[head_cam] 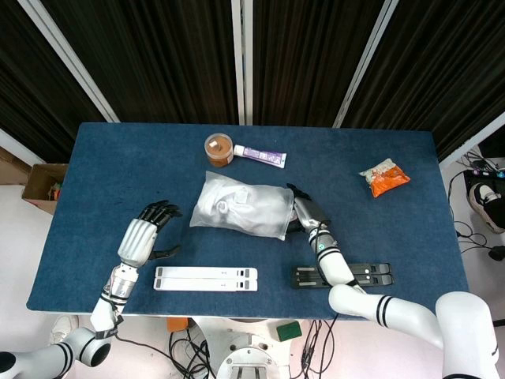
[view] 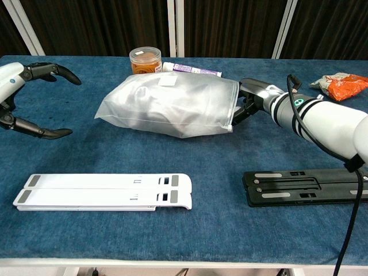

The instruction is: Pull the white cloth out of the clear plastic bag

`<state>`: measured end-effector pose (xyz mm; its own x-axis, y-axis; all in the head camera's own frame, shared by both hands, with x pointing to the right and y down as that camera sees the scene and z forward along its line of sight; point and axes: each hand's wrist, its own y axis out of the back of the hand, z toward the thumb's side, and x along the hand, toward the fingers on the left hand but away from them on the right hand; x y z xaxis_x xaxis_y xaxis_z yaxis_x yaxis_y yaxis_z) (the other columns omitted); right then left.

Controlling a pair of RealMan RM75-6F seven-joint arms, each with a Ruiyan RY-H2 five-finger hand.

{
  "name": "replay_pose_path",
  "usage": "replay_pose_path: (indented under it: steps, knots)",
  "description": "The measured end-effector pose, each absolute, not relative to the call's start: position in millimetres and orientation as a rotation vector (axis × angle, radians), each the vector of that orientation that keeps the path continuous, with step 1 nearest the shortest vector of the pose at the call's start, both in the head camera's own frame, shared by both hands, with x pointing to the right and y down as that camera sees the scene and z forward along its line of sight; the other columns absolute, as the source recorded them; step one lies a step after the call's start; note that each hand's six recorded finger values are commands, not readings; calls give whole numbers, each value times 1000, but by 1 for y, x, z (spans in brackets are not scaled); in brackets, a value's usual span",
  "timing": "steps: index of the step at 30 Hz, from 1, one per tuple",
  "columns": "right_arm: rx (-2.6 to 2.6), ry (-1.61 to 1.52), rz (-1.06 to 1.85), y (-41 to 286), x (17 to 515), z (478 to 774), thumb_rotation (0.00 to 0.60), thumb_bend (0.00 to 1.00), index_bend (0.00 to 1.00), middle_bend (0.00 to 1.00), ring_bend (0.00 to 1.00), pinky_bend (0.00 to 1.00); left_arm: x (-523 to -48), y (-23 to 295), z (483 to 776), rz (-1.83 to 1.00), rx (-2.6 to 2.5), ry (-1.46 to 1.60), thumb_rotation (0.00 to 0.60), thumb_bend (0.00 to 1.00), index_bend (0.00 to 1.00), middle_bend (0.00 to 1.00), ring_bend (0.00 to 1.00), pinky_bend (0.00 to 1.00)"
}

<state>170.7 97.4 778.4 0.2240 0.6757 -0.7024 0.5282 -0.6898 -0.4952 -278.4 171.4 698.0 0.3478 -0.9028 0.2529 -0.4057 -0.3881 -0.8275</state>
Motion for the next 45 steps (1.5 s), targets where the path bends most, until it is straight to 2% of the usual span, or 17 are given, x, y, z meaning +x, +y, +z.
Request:
replay_pose_path:
  steps: [3,10,16,27,45]
  knots:
    - [-2312,-1229,1439,100,172,783,600,477,656,91,0,0,-276,175,704,-968,-1957,1096,600,125,302,234,147,189]
    - [-2338,-1258,1401,110,168,792,600,477,661,93,0,0,-263,178,716,-959,-1939,1017,600,126,331,234,147,193]
    - [-2339,-1267,1385,111,166,792,600,477,663,95,0,0,-256,169,726,-949,-1834,988,600,133,386,234,147,218]
    - [-2331,-1261,1372,107,166,789,600,491,665,96,0,0,-256,149,744,-1074,-1938,1344,600,202,406,227,142,227]
    - [-2334,-1271,1351,106,166,787,600,496,666,96,0,0,-245,148,753,-1236,-2083,1390,600,269,482,199,119,227]
